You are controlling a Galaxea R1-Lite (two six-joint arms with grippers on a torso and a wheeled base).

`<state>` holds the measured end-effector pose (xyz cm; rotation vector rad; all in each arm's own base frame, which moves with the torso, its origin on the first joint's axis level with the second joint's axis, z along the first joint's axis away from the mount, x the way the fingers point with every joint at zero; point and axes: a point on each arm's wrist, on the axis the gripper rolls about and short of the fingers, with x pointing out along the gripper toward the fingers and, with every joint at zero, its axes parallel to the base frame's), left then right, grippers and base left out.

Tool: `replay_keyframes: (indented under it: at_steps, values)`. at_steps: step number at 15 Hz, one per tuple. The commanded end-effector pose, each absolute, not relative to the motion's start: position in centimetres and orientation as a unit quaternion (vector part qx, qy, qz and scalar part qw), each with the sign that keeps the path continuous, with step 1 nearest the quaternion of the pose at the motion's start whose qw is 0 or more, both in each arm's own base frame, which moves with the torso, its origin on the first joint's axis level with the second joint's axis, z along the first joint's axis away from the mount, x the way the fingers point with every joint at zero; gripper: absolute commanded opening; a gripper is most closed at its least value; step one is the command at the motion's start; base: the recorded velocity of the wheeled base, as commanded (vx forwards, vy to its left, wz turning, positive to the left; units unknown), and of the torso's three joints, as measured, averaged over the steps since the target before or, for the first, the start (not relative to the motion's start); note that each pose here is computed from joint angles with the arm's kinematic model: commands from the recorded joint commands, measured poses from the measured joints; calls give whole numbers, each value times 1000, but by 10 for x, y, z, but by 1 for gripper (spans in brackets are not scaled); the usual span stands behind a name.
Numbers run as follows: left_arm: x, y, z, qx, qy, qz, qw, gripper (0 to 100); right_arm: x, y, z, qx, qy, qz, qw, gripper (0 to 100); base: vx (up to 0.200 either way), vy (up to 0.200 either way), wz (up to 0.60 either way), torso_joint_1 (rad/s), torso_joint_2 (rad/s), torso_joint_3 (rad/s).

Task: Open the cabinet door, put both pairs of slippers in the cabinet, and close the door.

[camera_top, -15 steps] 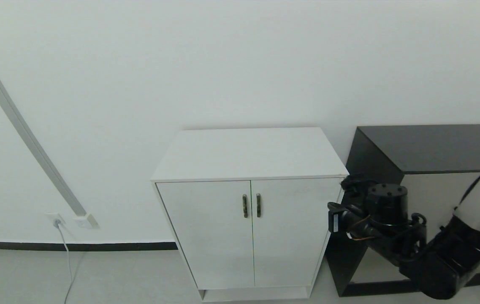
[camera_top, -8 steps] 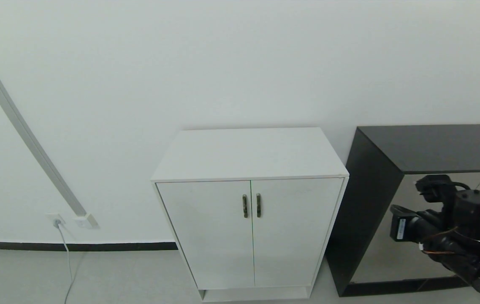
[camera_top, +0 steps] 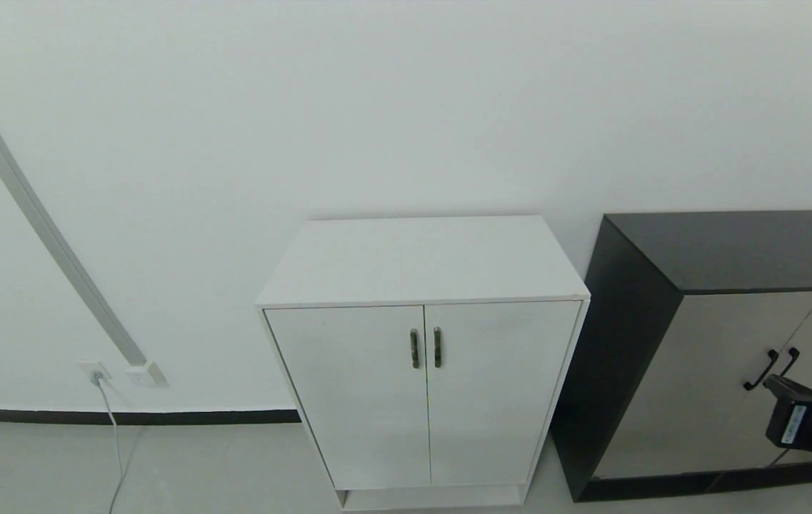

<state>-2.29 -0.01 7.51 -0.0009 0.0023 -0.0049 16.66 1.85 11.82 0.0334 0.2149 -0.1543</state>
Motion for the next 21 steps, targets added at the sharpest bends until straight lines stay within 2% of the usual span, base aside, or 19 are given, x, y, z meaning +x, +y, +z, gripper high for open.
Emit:
replay_keyframes:
  at_steps: [1,7,12,15,21]
  values:
    - [-23,0,75,0,2,-2,1000,0,140,13,122,22,84,-79,993,0,0,0,0,0,0,0]
    - [-23,0,75,-1,2,-2,1000,0,82,5,125,27,98,-55,993,0,0,0,0,0,0,0]
    - [-23,0,76,-1,1,-2,1000,0,41,3,110,31,119,6,992,0,0,0,0,0,0,0]
    - [-23,0,75,-1,2,-2,1000,0,23,1,98,30,138,13,990,0,0,0,0,0,0,0]
    - [-23,0,75,0,2,-2,1000,0,-7,-2,81,28,102,41,993,0,0,0,0,0,0,0]
